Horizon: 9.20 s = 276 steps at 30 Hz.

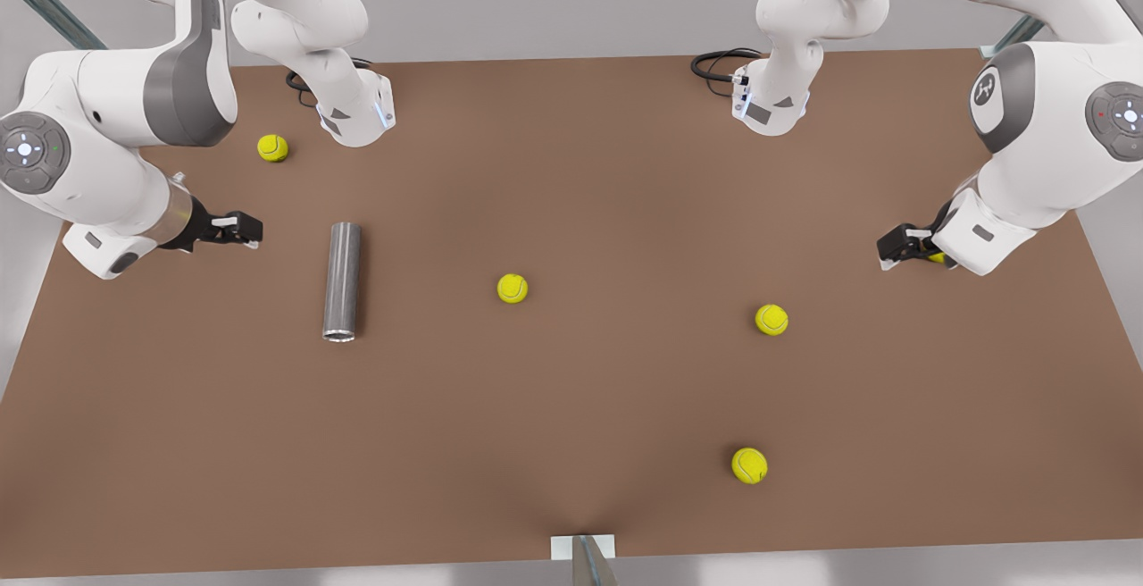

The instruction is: Put the tennis tube upright

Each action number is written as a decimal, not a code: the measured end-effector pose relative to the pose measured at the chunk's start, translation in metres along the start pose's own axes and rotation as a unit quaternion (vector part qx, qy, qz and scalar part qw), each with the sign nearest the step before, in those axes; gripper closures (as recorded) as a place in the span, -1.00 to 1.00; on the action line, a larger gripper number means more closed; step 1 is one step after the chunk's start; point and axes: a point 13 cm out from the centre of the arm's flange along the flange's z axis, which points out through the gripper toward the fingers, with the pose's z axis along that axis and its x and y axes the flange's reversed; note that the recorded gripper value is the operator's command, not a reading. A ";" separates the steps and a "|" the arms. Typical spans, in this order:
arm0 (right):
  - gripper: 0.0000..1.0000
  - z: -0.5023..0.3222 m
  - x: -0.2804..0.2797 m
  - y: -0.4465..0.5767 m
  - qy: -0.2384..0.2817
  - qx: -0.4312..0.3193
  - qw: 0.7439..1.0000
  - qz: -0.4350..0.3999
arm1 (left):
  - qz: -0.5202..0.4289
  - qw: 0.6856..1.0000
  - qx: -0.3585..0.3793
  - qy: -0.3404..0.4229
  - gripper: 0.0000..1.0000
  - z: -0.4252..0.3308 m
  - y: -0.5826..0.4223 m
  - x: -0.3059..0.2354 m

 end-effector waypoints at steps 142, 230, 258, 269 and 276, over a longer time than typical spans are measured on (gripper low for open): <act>-0.39 0.323 -0.171 0.526 -0.200 0.250 0.696 -0.643 | -0.039 0.998 0.001 0.057 -1.00 0.049 0.003 -0.001; -1.00 0.046 -0.026 -0.003 0.084 -0.011 0.979 0.185 | 0.133 0.824 0.550 -0.015 -1.00 0.399 -0.346 0.003; -1.00 0.048 -0.029 -0.002 0.082 -0.009 0.978 0.192 | 0.123 0.806 0.578 -0.035 0.33 0.348 -0.387 0.000; -1.00 0.049 -0.030 -0.002 0.083 -0.008 0.978 0.193 | 0.130 0.814 0.566 -0.033 0.57 0.331 -0.387 -0.002; -1.00 0.050 -0.031 -0.003 0.083 -0.008 0.977 0.194 | 0.197 0.836 0.510 -0.048 0.57 0.277 -0.373 -0.006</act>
